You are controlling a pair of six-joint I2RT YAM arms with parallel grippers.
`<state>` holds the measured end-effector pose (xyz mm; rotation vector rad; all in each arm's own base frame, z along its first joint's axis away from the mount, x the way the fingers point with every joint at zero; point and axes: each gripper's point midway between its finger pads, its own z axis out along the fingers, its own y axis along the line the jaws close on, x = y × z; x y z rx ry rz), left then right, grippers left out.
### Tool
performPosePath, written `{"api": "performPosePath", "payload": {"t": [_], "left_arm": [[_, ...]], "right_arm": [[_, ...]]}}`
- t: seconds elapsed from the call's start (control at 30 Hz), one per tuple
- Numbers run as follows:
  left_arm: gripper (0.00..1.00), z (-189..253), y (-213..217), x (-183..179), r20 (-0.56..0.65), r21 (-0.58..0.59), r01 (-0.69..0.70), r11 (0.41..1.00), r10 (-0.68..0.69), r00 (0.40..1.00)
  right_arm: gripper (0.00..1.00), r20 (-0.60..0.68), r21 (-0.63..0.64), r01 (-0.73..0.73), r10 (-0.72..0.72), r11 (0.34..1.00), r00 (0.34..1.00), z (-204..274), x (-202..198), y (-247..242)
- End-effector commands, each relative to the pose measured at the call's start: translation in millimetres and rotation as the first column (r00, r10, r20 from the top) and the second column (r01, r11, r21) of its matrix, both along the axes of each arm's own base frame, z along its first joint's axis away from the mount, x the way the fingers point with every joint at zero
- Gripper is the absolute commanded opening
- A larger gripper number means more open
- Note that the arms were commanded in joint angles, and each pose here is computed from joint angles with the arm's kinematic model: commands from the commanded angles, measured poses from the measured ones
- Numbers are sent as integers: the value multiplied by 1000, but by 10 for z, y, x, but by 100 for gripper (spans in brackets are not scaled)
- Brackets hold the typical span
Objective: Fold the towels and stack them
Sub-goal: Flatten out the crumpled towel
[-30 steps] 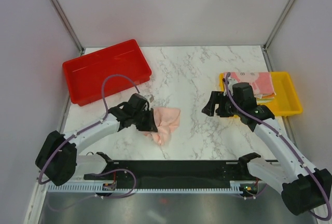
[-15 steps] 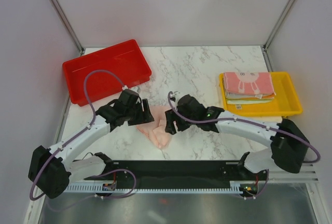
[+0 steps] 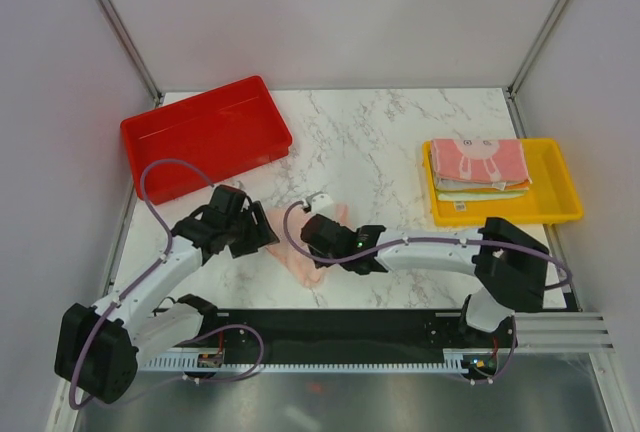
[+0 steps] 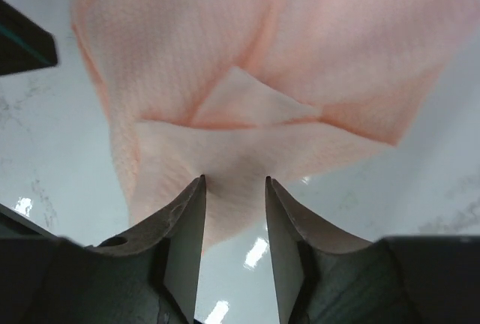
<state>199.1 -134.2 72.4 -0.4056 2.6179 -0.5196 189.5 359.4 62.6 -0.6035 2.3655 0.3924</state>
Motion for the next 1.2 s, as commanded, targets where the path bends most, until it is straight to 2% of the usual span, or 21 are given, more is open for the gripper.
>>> {"api": "performPosePath", "payload": {"t": [0.0, 0.13, 0.17, 0.23, 0.37, 0.53, 0.67, 0.8, 0.9, 1.0, 1.07, 1.17], "left_arm": [[69, 217, -121, 135, 75, -58, 37, 998, -33, 997], [69, 371, -354, 213, 138, -112, 136, 984, -120, 983], [69, 397, -397, 222, 146, -110, 159, 981, -142, 979], [69, 332, -515, 192, 119, -110, 200, 974, -186, 975], [67, 203, -786, 120, 58, -179, 254, 950, -248, 967], [66, 32, -929, 121, 14, -166, 267, 949, -268, 963], [63, 248, -1228, 87, 112, -240, 377, 895, -360, 926], [61, 443, -1496, -147, 161, -281, 476, 834, -448, 879], [61, 552, -1615, -248, 189, -289, 497, 818, -460, 867], [61, 535, -1657, -242, 188, -297, 478, 827, -440, 878], [60, 427, -1622, -215, 151, -269, 454, 850, -428, 891], [61, 391, -1537, -125, 190, -192, 437, 879, -404, 895]], "right_arm": [[44, 89, 58, 227, -232, 972, 969, 336, 93, -486], [27, 31, 144, 315, -323, 938, 946, 226, -115, -835], [26, -5, 145, 361, -364, 921, 931, 65, -194, -973], [25, -39, 201, 363, -363, 910, 931, 85, -269, -1011], [34, -48, 253, 340, -339, 906, 939, 260, -282, -951], [39, -19, 332, 290, -301, 898, 953, 707, -243, -823], [39, 10, 359, 272, -295, 893, 955, 881, -204, -804], [40, 31, 367, 272, -303, 890, 952, 956, -169, -844], [40, 38, 373, 281, -317, 884, 948, 969, -152, -897], [40, 39, 396, 288, -329, 872, 944, 1022, -155, -947], [41, 41, 396, 283, -324, 874, 945, 1030, -173, -975], [41, 52, 399, 281, -327, 873, 943, 1104, -182, -1049]]}}
